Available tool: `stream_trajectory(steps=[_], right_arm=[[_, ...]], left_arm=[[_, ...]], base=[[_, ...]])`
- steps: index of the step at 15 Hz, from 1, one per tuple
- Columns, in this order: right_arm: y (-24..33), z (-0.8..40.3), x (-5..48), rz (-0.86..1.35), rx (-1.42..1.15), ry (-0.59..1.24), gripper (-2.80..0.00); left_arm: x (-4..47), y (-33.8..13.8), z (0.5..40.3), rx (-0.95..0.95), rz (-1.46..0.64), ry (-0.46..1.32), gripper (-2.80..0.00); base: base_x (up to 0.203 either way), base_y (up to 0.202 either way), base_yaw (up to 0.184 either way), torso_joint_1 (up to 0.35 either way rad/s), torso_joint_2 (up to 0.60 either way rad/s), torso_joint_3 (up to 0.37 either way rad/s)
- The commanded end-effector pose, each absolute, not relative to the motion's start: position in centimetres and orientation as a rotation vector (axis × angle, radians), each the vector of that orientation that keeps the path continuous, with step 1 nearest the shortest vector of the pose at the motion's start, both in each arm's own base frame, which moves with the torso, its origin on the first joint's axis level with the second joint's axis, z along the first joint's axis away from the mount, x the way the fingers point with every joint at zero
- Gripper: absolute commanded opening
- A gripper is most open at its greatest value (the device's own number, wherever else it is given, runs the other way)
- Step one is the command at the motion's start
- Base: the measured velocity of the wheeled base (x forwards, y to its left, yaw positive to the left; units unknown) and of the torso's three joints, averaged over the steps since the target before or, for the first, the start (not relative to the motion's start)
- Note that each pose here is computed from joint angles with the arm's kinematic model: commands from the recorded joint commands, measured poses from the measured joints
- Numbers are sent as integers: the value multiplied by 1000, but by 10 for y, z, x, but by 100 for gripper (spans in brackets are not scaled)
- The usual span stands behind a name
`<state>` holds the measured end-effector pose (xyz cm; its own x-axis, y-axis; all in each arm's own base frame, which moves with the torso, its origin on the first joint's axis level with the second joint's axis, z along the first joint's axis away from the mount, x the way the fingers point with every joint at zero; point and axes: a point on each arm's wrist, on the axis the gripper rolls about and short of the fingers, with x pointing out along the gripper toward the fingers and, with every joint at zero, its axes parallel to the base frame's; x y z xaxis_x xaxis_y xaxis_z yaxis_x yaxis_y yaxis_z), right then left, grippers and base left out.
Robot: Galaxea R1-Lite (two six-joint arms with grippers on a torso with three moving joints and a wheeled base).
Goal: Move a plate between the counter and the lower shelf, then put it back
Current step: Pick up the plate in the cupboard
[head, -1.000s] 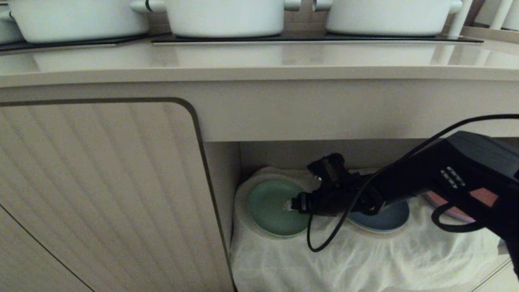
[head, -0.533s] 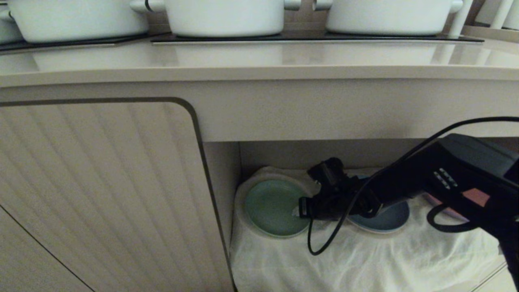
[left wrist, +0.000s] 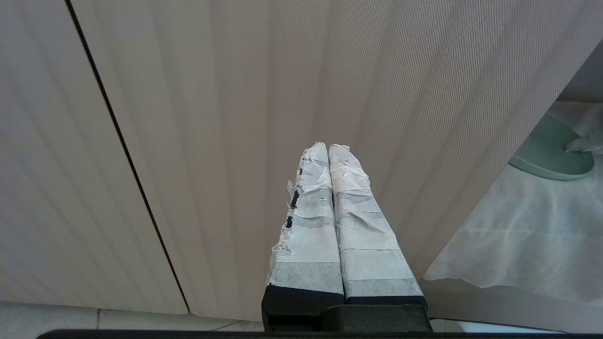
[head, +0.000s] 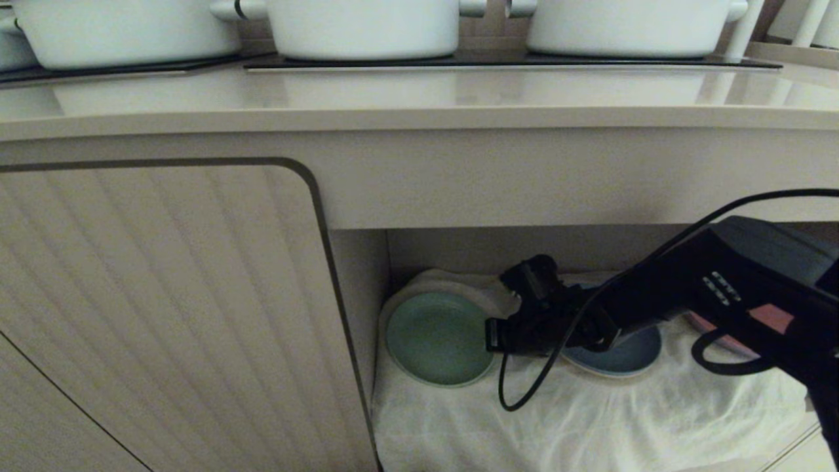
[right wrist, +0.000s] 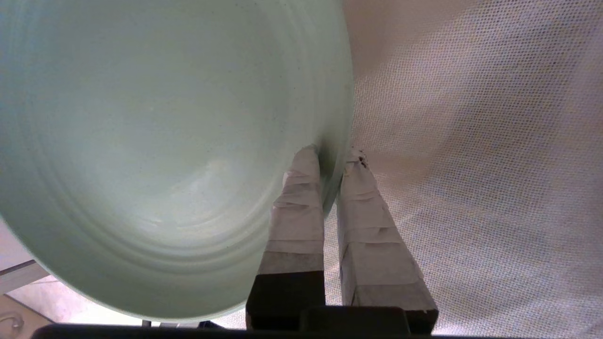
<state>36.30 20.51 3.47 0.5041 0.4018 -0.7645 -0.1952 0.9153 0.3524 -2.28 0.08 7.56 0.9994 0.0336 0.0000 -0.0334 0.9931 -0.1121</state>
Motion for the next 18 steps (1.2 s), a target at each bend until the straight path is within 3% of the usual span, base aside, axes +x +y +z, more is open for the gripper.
stream_trajectory(steps=[1,18], right_arm=[[205,35,363,363,235,978,-280],[190,63,341,364,241,960,-280]], left_arm=[[-23,1,75,-114,34,-2,-280],[-23,1,75,-114,34,-2,-280]], base=[[0,0,0,0,0,0],[0,0,0,0,0,0]])
